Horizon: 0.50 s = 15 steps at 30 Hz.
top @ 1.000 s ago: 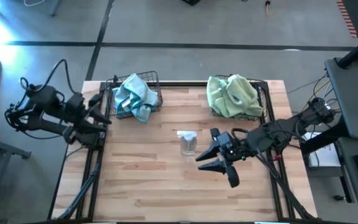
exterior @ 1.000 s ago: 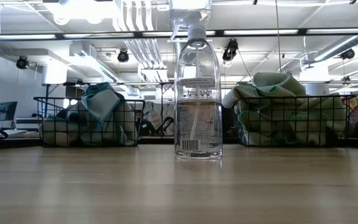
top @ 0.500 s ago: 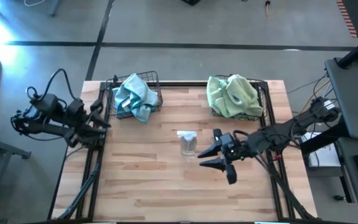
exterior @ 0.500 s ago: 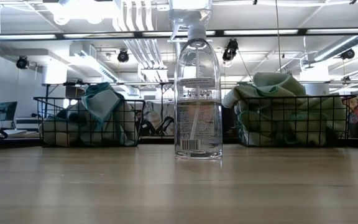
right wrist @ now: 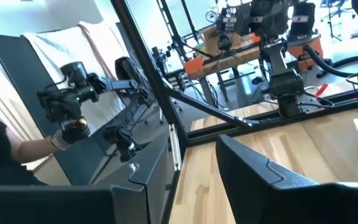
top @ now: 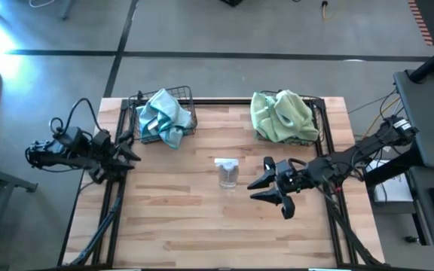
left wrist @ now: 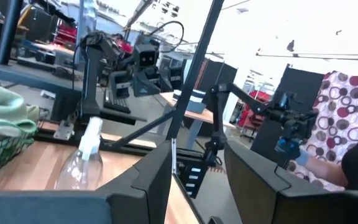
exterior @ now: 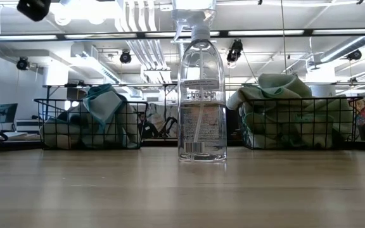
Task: Sort microfiber towel by color & place in baskets
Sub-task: Return to Home Position
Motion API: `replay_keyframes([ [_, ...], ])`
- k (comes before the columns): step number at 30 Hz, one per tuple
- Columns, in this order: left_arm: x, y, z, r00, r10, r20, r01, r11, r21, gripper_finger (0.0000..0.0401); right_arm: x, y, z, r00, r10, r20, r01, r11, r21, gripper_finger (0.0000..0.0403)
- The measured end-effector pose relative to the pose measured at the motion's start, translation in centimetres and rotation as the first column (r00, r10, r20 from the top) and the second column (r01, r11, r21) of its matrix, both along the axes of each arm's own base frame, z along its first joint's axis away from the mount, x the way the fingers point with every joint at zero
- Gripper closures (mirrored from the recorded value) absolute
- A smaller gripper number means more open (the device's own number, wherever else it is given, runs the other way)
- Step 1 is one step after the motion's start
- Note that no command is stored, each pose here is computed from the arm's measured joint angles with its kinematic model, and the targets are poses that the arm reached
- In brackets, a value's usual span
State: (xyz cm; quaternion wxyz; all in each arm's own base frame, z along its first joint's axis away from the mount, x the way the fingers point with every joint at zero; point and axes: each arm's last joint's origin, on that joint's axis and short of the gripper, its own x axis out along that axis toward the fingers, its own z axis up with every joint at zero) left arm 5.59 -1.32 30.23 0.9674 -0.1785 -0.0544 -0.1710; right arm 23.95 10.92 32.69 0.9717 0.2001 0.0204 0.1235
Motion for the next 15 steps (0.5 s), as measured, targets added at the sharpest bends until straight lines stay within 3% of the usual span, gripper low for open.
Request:
replay_keyframes([
  [6, -0.5, 0.1, -2.4, 1.000, -0.008, 0.015, 0.009, 0.999, -0.046, 0.0269, -0.7, -0.3, -0.1, 1.000, 0.011, 0.007, -0.011, 1.000, -0.003, 0.0277],
  [15, 0.4, -0.1, -4.3, 1.000, -0.007, -0.017, 0.007, 0.999, -0.036, 0.0269, -0.6, -0.2, -1.0, 0.999, 0.023, -0.028, -0.023, 1.000, -0.008, 0.0270],
])
